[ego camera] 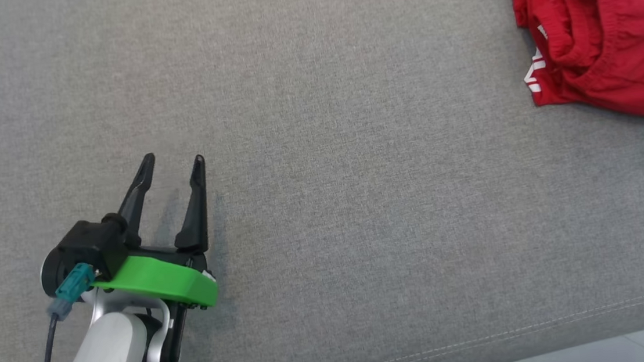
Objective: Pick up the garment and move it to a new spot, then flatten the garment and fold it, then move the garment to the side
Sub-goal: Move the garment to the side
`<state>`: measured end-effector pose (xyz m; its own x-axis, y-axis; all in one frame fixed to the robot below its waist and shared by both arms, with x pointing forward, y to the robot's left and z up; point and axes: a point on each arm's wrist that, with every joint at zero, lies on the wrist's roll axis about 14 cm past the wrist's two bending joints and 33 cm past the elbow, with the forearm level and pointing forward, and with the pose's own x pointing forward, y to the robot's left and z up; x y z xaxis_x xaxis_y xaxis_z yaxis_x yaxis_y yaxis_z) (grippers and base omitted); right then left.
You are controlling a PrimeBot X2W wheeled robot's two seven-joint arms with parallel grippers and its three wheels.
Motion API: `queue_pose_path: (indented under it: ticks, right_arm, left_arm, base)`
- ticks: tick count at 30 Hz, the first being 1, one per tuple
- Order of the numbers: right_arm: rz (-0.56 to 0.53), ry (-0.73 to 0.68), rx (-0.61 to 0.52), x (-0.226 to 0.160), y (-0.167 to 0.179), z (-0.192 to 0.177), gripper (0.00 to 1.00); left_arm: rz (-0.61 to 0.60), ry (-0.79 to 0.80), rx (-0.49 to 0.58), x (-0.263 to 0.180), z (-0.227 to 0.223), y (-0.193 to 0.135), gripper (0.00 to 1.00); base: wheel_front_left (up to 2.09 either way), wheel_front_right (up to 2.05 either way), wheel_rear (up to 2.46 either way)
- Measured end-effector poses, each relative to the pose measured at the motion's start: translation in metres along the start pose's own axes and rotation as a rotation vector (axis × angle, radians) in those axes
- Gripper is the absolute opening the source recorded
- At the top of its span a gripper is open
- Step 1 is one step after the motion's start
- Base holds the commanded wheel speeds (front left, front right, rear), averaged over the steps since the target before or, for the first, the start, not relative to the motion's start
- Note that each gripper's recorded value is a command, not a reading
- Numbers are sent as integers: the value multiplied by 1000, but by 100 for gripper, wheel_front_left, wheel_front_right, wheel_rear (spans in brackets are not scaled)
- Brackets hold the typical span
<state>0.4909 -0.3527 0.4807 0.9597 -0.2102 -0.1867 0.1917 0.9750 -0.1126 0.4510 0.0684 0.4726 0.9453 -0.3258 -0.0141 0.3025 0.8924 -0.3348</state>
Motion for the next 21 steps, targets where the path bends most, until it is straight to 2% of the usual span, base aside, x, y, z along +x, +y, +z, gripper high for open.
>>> queue_pose_path:
  ticks: [3, 9, 21]
  right_arm:
    - [34, -93, 22, -5, 13, 26, 100]
    - [116, -190, 50, -26, 42, 58, 100]
    - [201, -271, 117, -86, 69, 71, 100]
  left_arm:
    - [13, -32, 10, -3, 13, 2, 100]
    - [54, -80, 23, -17, 33, 9, 100]
    - [98, -206, 20, -50, 79, 8, 100]
  base:
    - [0, 0, 0]
    - [0, 0, 0]
    - [0, 0, 0]
